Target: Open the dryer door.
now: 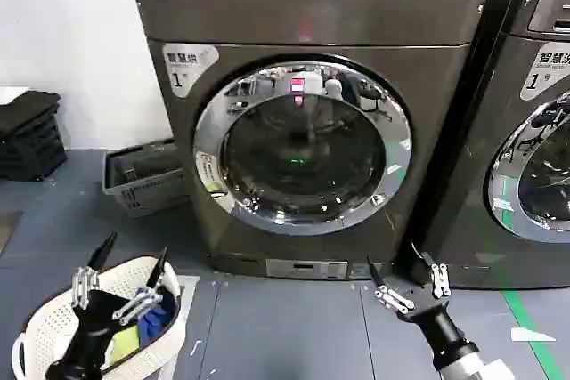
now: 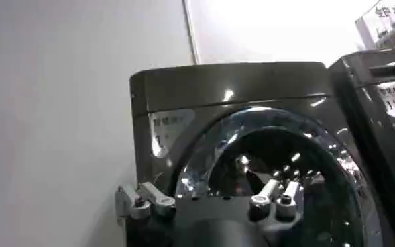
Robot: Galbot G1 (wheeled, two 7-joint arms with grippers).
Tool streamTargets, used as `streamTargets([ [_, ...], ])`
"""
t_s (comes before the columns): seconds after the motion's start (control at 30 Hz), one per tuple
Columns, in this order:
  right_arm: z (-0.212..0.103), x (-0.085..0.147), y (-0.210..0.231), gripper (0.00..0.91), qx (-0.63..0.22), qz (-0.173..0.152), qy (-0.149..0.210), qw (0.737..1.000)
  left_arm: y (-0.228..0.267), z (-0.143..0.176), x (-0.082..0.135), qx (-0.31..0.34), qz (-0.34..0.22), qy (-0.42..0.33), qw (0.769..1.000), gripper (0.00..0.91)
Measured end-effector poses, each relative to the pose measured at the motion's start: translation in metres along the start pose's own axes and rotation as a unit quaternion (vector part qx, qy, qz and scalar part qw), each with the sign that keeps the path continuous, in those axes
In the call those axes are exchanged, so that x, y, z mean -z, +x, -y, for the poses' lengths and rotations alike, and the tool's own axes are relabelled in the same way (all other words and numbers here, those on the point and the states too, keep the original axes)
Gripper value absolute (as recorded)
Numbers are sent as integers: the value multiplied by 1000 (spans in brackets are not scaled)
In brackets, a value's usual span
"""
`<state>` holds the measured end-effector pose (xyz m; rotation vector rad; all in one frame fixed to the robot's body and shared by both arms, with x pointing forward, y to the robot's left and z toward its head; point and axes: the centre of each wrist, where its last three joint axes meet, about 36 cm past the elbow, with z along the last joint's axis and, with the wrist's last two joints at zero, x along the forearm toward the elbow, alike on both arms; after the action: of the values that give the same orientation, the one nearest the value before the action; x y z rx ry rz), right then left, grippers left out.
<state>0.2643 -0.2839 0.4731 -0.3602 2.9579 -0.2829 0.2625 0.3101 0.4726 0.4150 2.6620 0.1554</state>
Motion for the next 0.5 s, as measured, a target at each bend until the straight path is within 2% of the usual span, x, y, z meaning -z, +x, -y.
streamTargets([
  [0.33,0,-3,-8,907,-14,-4,-12,1000,-1,-1,1,-5,-1,-3,1000,907],
  [0.5,5,-4,-17,907,-7,5,-14,1000,-1,-1,2,-5,0,-3,1000,907],
])
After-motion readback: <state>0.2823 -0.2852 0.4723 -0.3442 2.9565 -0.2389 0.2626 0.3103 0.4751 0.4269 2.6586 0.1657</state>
